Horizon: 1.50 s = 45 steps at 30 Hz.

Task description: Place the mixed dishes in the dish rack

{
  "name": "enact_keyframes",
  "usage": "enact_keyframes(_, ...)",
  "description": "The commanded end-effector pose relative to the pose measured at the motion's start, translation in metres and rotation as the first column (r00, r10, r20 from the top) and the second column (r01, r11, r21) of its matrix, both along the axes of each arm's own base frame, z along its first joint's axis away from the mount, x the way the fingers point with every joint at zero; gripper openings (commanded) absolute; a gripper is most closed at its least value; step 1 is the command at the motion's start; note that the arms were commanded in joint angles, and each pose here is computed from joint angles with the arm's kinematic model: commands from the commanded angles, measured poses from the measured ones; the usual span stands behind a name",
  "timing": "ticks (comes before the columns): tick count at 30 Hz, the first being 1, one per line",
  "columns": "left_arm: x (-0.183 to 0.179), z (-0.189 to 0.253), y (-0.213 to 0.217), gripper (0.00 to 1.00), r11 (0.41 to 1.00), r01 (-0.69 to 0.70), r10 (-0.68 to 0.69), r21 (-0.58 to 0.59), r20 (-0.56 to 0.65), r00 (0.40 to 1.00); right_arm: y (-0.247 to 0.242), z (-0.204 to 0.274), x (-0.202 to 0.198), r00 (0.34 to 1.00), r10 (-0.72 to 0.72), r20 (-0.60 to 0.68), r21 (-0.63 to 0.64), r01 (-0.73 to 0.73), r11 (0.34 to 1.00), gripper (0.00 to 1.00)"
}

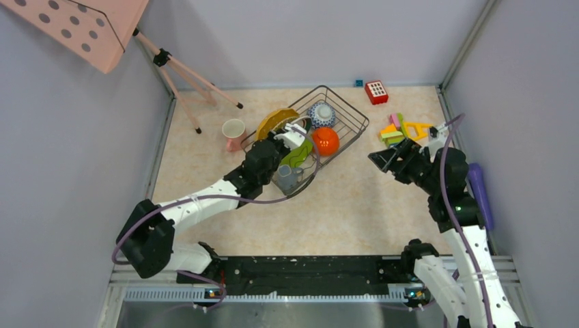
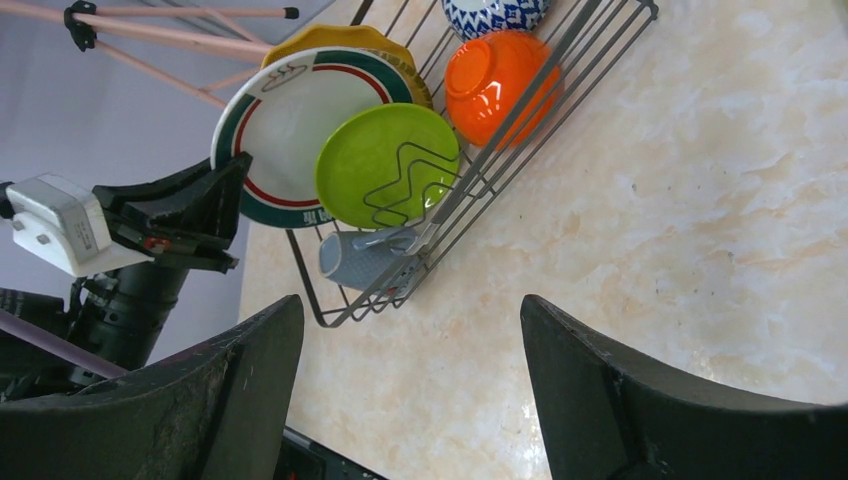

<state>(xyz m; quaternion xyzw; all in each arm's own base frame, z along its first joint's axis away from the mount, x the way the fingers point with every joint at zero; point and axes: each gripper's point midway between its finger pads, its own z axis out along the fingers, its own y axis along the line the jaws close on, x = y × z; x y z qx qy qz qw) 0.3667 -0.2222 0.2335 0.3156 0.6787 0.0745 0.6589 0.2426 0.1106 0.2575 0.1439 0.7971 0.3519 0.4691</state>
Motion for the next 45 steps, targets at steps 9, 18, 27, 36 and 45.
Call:
enact_keyframes(9, 0.018, 0.018, -0.003, 0.57, 0.978, -0.13, 0.128, -0.162, -0.018, 0.992, 0.0, 0.008, 0.001, 0.999, 0.014, 0.045, -0.012, -0.014, 1.0, 0.79)
enact_keyframes(18, -0.007, 0.096, 0.021, 0.74, 0.895, -0.129, 0.146, -0.428, 0.006, 0.989, -0.002, 0.009, -0.002, 0.999, 0.015, 0.051, -0.032, -0.013, 0.999, 0.8)
enact_keyframes(27, 0.009, 0.081, 0.145, 0.94, 0.477, -0.48, 0.357, -0.736, -0.336, 0.871, 0.001, 0.01, -0.003, 0.998, 0.036, 0.06, -0.035, -0.034, 0.999, 0.8)
enact_keyframes(36, 0.048, 0.005, 0.211, 0.98, 0.243, -0.779, 0.409, -0.578, -0.667, 0.623, 0.007, 0.001, -0.006, 0.997, 0.069, 0.044, -0.005, -0.069, 0.998, 0.79)
enact_keyframes(45, 0.087, -0.031, 0.221, 0.76, 0.242, -0.834, 0.433, -0.495, -0.715, 0.55, 0.011, -0.009, -0.007, 0.996, 0.083, 0.022, 0.009, -0.084, 0.996, 0.79)
